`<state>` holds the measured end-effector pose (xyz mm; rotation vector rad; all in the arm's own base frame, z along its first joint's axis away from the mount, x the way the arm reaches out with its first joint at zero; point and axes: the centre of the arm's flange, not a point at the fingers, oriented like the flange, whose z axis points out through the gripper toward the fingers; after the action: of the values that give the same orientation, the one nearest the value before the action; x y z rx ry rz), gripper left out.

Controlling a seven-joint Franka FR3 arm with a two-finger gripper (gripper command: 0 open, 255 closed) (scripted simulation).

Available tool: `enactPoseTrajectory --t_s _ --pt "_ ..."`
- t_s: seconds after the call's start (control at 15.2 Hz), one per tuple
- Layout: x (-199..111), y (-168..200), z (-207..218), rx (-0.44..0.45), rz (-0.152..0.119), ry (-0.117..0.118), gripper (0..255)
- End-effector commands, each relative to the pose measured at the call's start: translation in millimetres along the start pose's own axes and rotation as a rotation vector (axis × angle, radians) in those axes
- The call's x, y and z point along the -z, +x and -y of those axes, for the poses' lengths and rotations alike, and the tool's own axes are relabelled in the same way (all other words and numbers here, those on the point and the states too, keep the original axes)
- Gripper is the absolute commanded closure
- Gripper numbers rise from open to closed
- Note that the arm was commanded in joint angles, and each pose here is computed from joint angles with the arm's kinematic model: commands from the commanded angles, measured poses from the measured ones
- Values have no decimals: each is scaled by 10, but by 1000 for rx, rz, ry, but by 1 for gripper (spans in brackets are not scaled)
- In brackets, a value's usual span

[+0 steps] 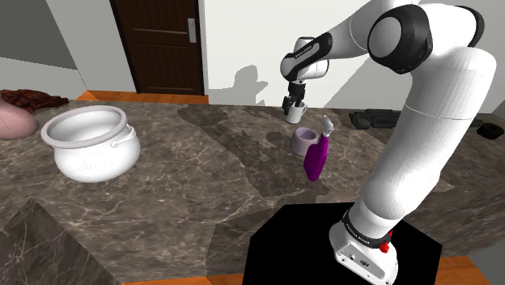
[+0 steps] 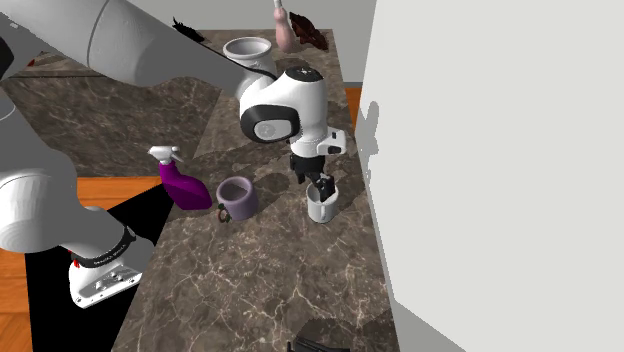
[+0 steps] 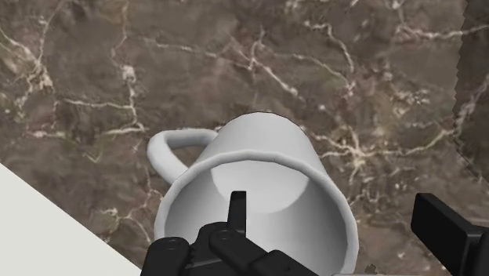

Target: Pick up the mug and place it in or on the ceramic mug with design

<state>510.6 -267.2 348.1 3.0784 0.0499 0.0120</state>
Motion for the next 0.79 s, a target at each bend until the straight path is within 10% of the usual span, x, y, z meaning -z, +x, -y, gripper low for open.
enactPoseTrajectory --t_s 0.0,0.2,0.26,0.73 --pt "-4 1 2 0 0 0 0" --pt "-3 1 2 0 0 0 0" --pt "-3 1 2 0 0 0 255" --pt "-3 1 2 0 0 0 255"
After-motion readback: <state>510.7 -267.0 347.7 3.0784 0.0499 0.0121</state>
